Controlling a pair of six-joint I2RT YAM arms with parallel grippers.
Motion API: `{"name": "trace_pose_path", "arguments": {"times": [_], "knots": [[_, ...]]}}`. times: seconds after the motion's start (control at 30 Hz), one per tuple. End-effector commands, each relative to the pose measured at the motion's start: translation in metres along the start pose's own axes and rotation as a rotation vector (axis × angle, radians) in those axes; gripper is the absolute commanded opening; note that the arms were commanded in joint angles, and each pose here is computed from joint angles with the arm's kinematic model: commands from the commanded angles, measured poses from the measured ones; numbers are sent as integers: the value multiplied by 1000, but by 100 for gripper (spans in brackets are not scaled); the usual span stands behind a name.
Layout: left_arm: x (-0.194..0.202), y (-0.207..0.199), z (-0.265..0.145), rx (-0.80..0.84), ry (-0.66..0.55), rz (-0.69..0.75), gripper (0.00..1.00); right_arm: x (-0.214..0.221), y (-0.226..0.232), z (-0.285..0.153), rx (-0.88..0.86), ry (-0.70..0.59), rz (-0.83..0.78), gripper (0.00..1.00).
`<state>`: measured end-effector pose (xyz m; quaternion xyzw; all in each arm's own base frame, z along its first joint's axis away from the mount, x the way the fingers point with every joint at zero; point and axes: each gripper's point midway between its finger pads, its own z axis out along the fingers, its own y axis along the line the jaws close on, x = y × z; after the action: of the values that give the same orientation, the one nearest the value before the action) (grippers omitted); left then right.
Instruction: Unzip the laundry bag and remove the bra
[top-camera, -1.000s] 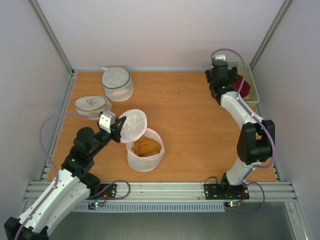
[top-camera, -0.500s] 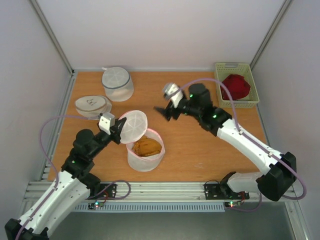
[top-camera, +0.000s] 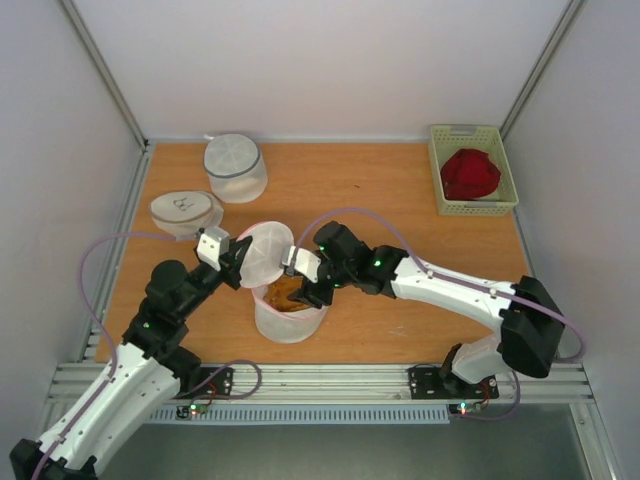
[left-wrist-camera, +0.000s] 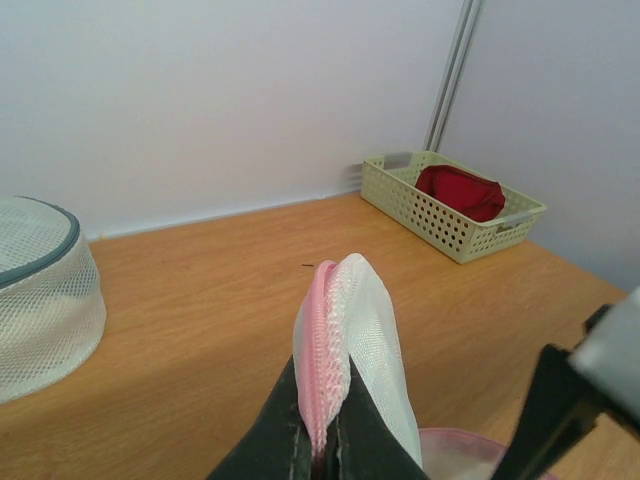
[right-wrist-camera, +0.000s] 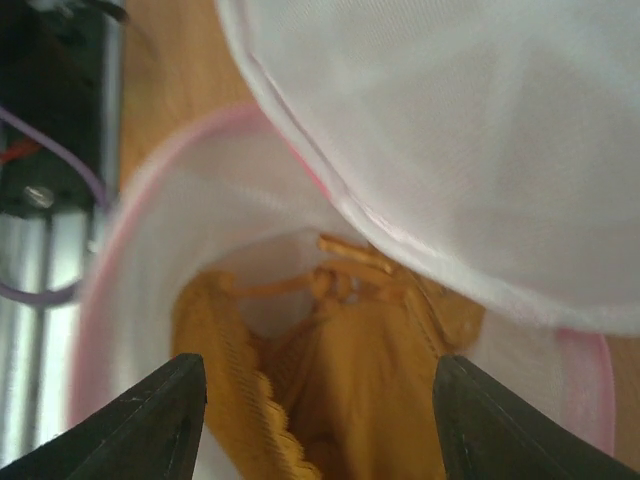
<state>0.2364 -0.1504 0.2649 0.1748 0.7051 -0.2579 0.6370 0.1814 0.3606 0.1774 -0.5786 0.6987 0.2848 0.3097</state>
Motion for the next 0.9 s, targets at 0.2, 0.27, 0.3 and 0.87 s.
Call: {"name": "trace_pose_path", "arguments": {"times": [0.2, 0.27, 0.3, 0.87], "knots": [[-15, -2, -1, 12, -67, 9, 1, 31, -47, 31, 205, 166, -54, 69], [-16, -2, -1, 13, -68, 7, 1, 35, -46, 39, 182, 182, -63, 69], [-16, -2, -1, 12, -67, 7, 1, 38, -45, 43, 171, 189, -67, 69], [-13, 0, 1, 2, -57, 8, 1, 80, -35, 83, 105, 301, -75, 2]]}}
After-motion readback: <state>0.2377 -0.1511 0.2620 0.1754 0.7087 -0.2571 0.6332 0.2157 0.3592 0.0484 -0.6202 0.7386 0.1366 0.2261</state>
